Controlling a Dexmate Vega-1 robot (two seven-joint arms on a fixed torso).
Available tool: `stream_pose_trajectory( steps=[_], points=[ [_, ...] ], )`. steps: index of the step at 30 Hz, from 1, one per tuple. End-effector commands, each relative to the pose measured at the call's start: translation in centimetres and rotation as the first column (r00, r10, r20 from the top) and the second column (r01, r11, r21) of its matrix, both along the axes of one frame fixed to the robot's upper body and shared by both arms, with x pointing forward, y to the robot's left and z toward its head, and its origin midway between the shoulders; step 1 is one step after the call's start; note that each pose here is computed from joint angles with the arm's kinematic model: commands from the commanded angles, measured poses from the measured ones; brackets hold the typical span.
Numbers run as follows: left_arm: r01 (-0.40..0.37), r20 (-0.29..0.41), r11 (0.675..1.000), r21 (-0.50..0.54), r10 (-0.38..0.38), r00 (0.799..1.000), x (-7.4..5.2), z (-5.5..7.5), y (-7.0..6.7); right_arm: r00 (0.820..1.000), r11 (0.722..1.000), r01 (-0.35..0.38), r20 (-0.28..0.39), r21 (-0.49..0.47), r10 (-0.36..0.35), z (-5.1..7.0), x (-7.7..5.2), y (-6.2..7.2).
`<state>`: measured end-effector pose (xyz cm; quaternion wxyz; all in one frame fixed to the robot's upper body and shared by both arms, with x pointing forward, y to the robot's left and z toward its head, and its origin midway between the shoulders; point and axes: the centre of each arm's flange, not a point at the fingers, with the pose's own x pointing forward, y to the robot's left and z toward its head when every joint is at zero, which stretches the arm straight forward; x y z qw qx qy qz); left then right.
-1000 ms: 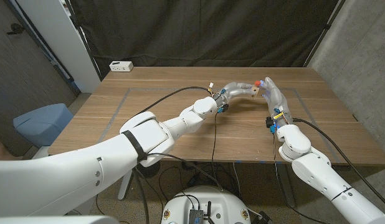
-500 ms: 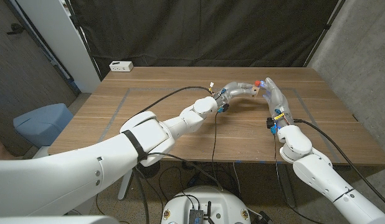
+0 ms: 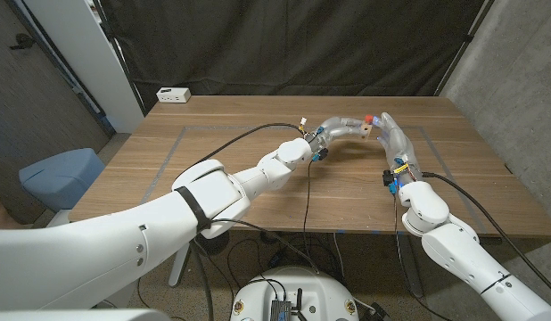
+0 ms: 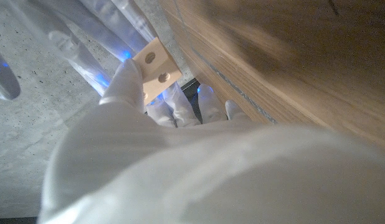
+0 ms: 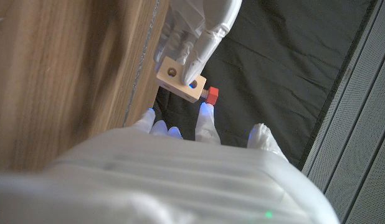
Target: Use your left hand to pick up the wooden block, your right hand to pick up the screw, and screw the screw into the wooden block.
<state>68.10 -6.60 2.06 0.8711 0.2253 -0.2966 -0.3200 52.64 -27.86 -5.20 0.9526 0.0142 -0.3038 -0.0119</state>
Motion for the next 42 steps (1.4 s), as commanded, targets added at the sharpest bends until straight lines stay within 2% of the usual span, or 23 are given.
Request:
stream_pose_trajectory(
  steps=[1, 27, 42],
  points=[
    [0.004, -0.007, 1.000, 0.007, -0.004, 1.000, -0.1, -0.2, -0.3, 1.000, 1.000, -0.004, -0.001, -0.005, 0.004, -0.3, -0.5, 0.0],
    [-0.010, -0.030, 1.000, 0.018, 0.011, 1.000, 0.2, -0.2, -0.6, 1.000, 1.000, 0.012, -0.006, 0.011, -0.012, -0.6, -0.9, -0.3],
    [0.001, -0.014, 1.000, 0.012, 0.000, 1.000, 0.0, 0.0, -0.5, 0.999, 0.998, 0.054, -0.001, 0.022, -0.054, -0.4, -1.3, -1.3]
  ],
)
